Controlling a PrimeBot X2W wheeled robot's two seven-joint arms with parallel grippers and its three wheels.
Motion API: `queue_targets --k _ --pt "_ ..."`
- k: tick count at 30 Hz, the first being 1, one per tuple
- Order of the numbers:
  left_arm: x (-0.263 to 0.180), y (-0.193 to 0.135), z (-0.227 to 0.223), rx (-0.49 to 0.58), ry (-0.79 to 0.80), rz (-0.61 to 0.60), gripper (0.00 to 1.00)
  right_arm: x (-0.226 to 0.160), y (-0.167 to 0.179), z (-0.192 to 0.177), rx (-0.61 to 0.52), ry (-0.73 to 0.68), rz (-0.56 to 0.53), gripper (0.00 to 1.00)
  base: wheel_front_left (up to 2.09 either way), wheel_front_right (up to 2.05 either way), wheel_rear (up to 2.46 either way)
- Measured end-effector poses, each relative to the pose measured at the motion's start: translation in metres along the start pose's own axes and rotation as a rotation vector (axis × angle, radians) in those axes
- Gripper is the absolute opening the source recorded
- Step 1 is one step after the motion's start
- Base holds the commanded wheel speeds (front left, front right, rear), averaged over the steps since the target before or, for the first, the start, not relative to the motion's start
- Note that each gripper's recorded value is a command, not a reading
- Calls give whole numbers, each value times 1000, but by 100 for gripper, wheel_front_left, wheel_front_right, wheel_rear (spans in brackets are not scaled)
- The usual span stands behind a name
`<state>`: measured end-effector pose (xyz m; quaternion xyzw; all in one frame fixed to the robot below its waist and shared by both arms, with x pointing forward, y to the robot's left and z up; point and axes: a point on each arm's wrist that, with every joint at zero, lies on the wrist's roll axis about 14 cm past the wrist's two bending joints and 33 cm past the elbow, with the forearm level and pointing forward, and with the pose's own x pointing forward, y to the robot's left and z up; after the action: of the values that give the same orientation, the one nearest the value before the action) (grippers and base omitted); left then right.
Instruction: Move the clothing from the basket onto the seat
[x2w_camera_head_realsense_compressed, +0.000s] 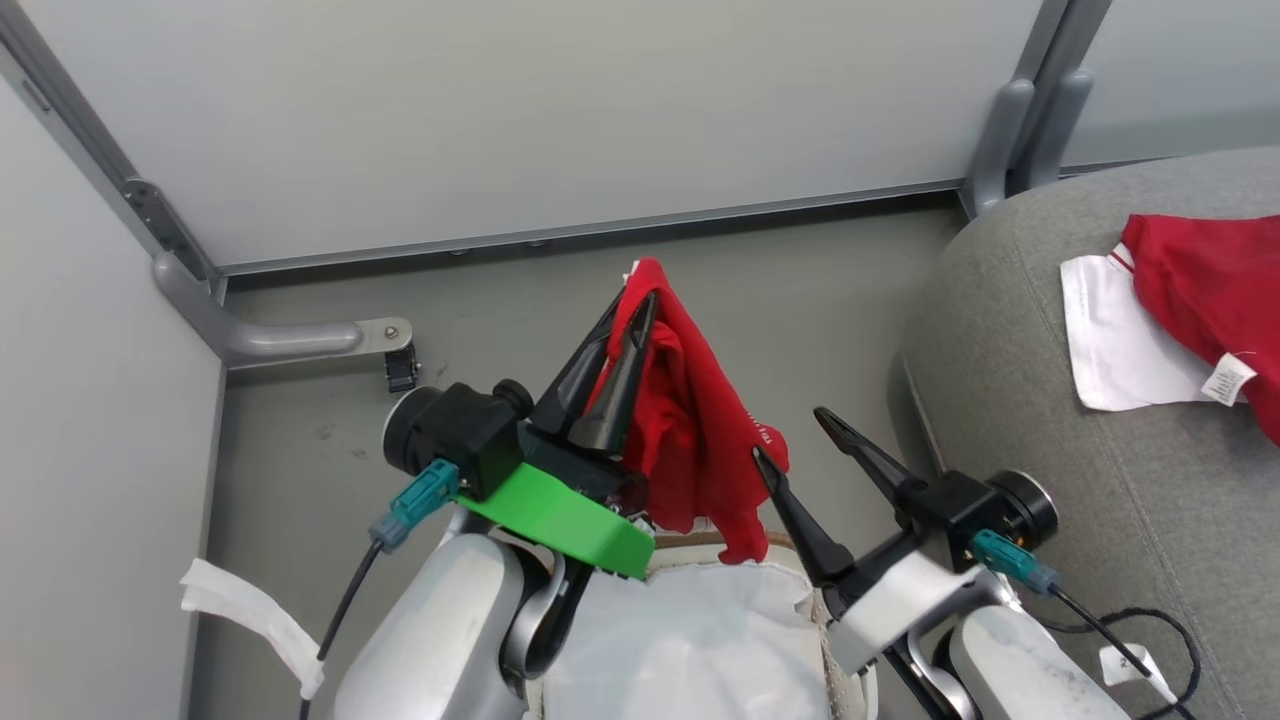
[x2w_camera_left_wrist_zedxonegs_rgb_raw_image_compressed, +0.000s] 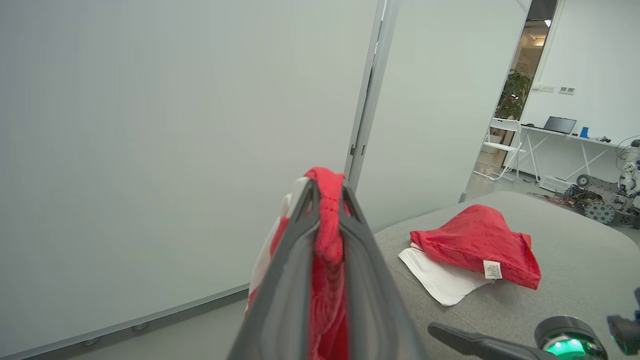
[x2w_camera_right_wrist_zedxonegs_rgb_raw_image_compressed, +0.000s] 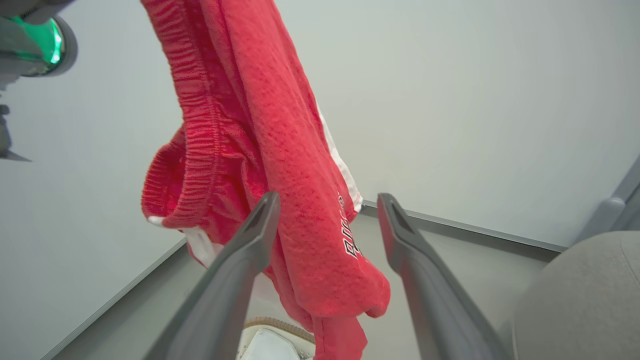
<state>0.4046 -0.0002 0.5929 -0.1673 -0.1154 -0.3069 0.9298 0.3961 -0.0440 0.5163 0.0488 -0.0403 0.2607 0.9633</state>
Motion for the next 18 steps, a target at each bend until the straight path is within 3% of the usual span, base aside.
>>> queue_targets --k 9,10,11,12,17,18 --pt "-12 -16 2 -27 8 -35 0 54 48 9 -74 -19 182 100 0 0 0" --pt "-13 -17 3 -28 8 -37 0 57 52 6 -74 -12 196 89 0 0 0" --pt "-15 -18 3 -34 8 -35 0 60 58 1 -67 4 211 24 0 0 0" --pt "-17 -17 3 -38 11 -31 0 62 62 -3 -50 14 216 0 0 0 0" --pt "-24 -9 7 -28 7 4 0 68 76 -7 10 22 244 0 0 0 0" --pt "-25 -6 8 -25 4 12 35 68 76 -7 27 22 240 0 0 0 0"
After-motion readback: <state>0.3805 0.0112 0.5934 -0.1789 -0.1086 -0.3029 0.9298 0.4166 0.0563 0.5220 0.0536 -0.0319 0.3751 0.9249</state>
